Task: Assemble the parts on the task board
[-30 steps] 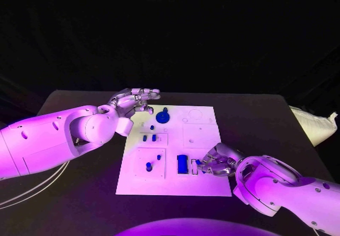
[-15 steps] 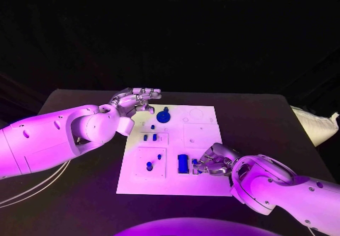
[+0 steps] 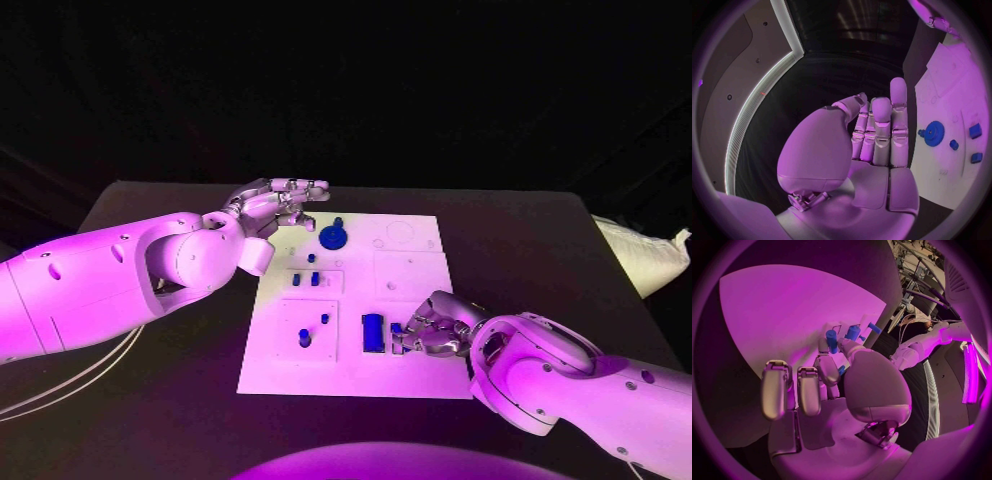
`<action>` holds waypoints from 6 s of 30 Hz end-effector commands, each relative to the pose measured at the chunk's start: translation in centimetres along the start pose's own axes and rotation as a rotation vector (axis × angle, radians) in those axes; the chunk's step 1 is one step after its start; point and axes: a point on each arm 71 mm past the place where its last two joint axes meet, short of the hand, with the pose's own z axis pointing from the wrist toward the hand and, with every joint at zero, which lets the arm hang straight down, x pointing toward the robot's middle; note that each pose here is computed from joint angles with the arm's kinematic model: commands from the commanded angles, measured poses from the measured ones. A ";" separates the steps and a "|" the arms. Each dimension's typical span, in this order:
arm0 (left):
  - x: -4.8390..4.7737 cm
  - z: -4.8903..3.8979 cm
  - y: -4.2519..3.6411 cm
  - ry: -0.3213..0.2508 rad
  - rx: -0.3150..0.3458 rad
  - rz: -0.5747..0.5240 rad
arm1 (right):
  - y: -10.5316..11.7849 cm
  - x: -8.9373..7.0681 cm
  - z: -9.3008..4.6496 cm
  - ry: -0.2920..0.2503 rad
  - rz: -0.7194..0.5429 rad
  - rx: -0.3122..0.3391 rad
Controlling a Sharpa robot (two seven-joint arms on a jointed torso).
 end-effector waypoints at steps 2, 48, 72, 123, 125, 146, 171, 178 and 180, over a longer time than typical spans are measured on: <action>0.34 0.03 -0.06 0.025 0.004 -0.002 | 0.2 0.2 0.0 0.010 -0.046 -0.013; 0.27 0.07 -0.04 0.027 0.002 -0.002 | 0.4 0.1 0.0 -0.003 -0.094 -0.037; 0.21 0.07 -0.03 0.026 0.001 -0.002 | 0.0 -0.2 0.6 -0.047 -0.070 -0.055; -3.13 1.79 3.71 -0.235 0.035 -0.018 | -4.8 -12.1 9.0 -0.338 0.939 -0.336; -2.76 1.72 3.84 -0.248 0.043 -0.001 | -4.4 -12.0 8.8 -0.356 0.947 -0.336; 2.31 0.08 4.64 -0.414 0.191 0.219 | -0.7 -10.5 5.4 -0.519 1.003 -0.295; 2.31 0.08 4.64 -0.414 0.191 0.220 | -0.7 -10.5 5.4 -0.519 1.003 -0.295; 2.31 0.08 4.64 -0.414 0.191 0.220 | -0.7 -10.5 5.4 -0.519 1.003 -0.295; 2.31 0.08 4.64 -0.414 0.191 0.220 | -0.7 -10.5 5.4 -0.519 1.003 -0.295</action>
